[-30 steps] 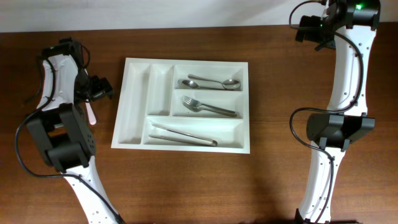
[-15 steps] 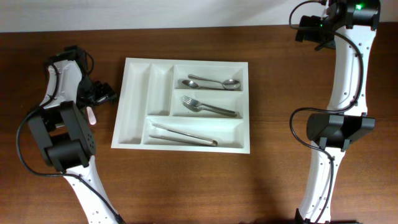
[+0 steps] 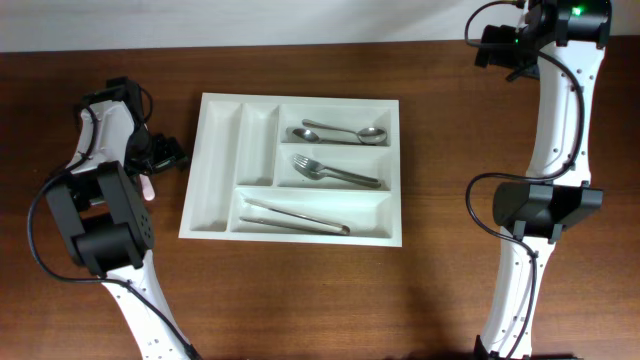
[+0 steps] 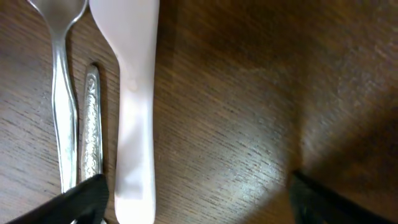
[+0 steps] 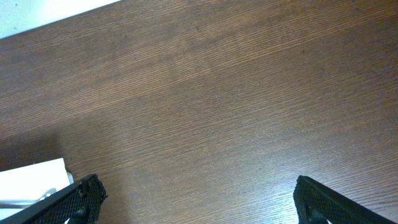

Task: Pack container
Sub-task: 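Lower the left gripper onto the pink plastic knife and grasp, then lift the pink knife with the left gripper and carry it over the tray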

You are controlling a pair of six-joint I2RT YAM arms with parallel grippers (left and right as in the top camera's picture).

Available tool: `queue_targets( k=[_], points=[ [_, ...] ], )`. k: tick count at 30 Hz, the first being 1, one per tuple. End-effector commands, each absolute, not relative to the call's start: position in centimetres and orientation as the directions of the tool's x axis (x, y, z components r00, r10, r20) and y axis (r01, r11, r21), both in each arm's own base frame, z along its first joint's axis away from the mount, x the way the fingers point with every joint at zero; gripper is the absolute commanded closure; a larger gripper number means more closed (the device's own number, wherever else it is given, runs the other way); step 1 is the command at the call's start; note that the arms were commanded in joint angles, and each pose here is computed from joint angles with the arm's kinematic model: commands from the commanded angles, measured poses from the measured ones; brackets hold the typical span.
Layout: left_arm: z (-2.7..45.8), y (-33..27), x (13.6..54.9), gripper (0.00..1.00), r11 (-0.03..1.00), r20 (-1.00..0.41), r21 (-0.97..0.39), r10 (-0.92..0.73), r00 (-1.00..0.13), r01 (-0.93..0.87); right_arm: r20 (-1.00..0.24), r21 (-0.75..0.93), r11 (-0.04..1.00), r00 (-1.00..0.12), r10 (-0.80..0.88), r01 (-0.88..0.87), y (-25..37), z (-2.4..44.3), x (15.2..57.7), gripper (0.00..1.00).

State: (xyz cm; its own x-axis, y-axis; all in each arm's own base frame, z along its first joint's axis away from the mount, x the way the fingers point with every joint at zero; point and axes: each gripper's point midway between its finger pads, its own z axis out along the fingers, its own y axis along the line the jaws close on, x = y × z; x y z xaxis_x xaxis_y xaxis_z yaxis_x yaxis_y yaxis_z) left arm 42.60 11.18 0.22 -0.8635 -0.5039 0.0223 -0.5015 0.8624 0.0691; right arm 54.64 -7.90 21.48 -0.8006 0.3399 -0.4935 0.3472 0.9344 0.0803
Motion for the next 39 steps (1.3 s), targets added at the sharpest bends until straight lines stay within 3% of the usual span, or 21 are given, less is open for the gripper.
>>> queue_targets(
  k=[1, 24, 29, 34, 39],
  points=[
    [-0.4, 12.0, 42.2, 0.20, 0.868, 0.026, 0.106, -0.490, -0.872, -0.485, -0.515, 0.089, 0.932, -0.785, 0.345, 0.351, -7.7, 22.7, 54.6, 0.01],
    [-5.6, 11.0, 38.1, 0.23, 0.870, 0.114, 0.129, -0.489, -0.865, -0.475, -0.515, 0.089, 0.932, -0.785, 0.345, 0.351, -7.7, 22.7, 54.6, 0.01],
    [-5.6, 11.0, 38.2, 0.43, 0.870, 0.112, 0.129, -0.489, -0.865, -0.476, -0.515, 0.089, 0.932, -0.785, 0.345, 0.351, -7.7, 22.7, 54.6, 0.01],
    [-5.6, 11.0, 38.2, 0.49, 0.870, 0.110, 0.129, -0.490, -0.865, -0.476, -0.515, 0.089, 0.932, -0.785, 0.345, 0.351, -7.7, 22.7, 54.6, 0.01],
    [-5.6, 11.0, 38.2, 0.70, 0.857, 0.107, 0.131, -0.512, -0.852, -0.499, -0.515, 0.089, 0.932, -0.785, 0.345, 0.351, -7.7, 22.7, 54.6, 0.01]
  ],
)
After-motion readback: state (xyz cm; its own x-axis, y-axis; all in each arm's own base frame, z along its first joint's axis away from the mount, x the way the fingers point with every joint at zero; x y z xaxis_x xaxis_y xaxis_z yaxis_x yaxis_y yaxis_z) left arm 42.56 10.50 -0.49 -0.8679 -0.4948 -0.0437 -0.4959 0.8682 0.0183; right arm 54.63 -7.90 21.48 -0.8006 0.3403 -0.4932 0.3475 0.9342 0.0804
